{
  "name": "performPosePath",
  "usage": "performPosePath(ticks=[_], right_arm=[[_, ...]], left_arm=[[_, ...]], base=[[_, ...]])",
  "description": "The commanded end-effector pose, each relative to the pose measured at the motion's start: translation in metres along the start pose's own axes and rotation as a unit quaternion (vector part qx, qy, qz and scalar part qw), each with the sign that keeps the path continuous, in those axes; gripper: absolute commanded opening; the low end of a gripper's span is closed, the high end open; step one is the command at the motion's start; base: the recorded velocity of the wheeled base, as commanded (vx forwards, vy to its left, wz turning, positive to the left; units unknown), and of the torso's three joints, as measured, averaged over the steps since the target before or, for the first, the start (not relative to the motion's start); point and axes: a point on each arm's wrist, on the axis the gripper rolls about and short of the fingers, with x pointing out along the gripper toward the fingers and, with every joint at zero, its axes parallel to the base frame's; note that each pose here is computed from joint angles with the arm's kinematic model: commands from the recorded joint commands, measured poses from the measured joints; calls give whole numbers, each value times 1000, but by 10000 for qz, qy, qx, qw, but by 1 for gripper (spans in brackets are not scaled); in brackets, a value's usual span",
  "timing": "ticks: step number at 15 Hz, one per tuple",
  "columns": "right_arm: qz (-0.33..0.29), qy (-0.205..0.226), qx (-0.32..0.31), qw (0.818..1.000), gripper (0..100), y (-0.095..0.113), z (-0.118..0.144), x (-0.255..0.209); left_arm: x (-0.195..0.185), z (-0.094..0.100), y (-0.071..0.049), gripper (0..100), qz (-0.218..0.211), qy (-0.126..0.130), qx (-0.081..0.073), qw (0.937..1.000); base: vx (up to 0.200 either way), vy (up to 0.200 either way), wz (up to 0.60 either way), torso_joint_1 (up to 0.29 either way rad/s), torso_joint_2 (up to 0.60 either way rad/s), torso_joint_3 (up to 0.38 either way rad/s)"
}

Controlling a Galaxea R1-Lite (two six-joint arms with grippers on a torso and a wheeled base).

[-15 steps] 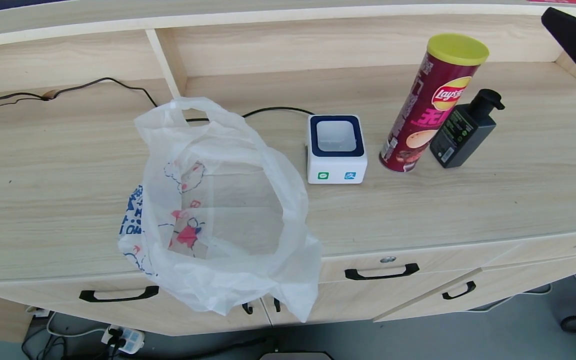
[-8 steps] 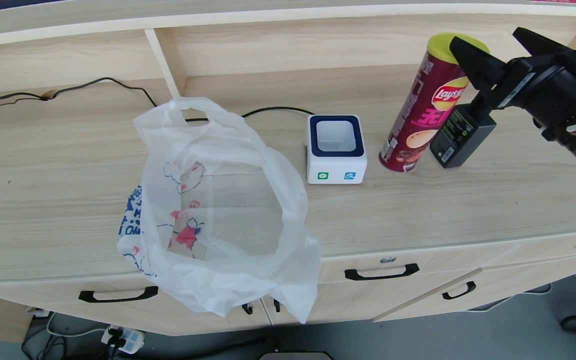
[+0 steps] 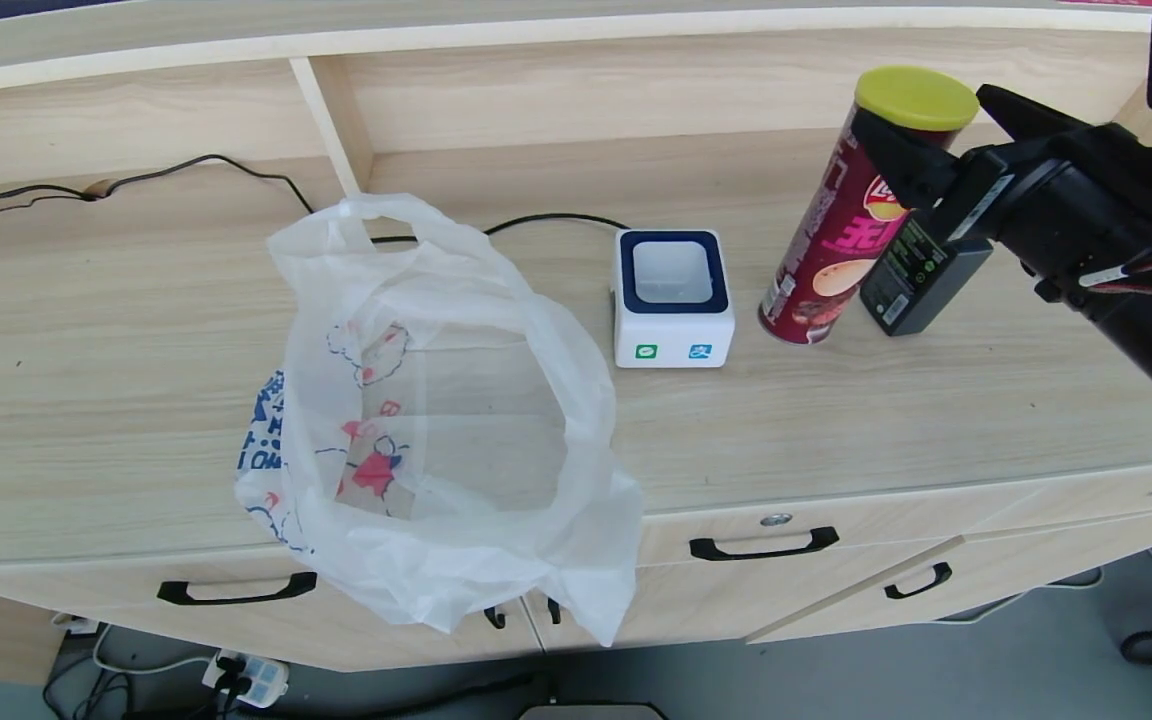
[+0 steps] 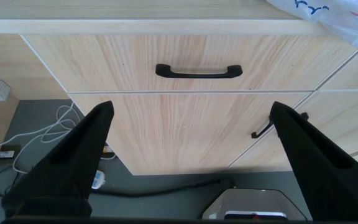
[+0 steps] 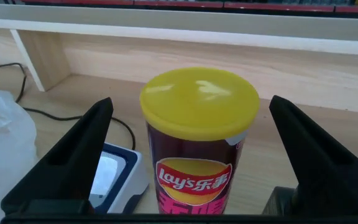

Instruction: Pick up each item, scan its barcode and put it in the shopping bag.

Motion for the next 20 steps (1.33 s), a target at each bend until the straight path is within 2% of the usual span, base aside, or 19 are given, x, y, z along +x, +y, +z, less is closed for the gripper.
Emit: performPosePath(ticks=[1,3,8,12,14,20], right_arm=[[103,26,27,9999,100,8,-4,2],[100,112,75,9999,100,14,-12,5],[103,267,102,9995,100,15,-23,7],[-144,181,169,9996,100,16,-41,13],[-327,254,180,9990,100,16,-46,14],[-373,544,180,9977,100,15,-63,4]], left_arm=[[0,0,0,100,-1,5,1,10000],[0,0,0,100,-1,5,1,10000],[0,0,0,100,-1,5,-7,10000],[0,0,0,100,0,-11,-14,10000],[0,1,0,100,0,-18,-14,10000],[0,1,0,100,0,-18,-14,10000]], base=[[0,0,0,0,0,0],[0,0,0,0,0,0],[0,0,0,0,0,0],[0,0,0,0,0,0],[0,0,0,0,0,0],[0,0,0,0,0,0]])
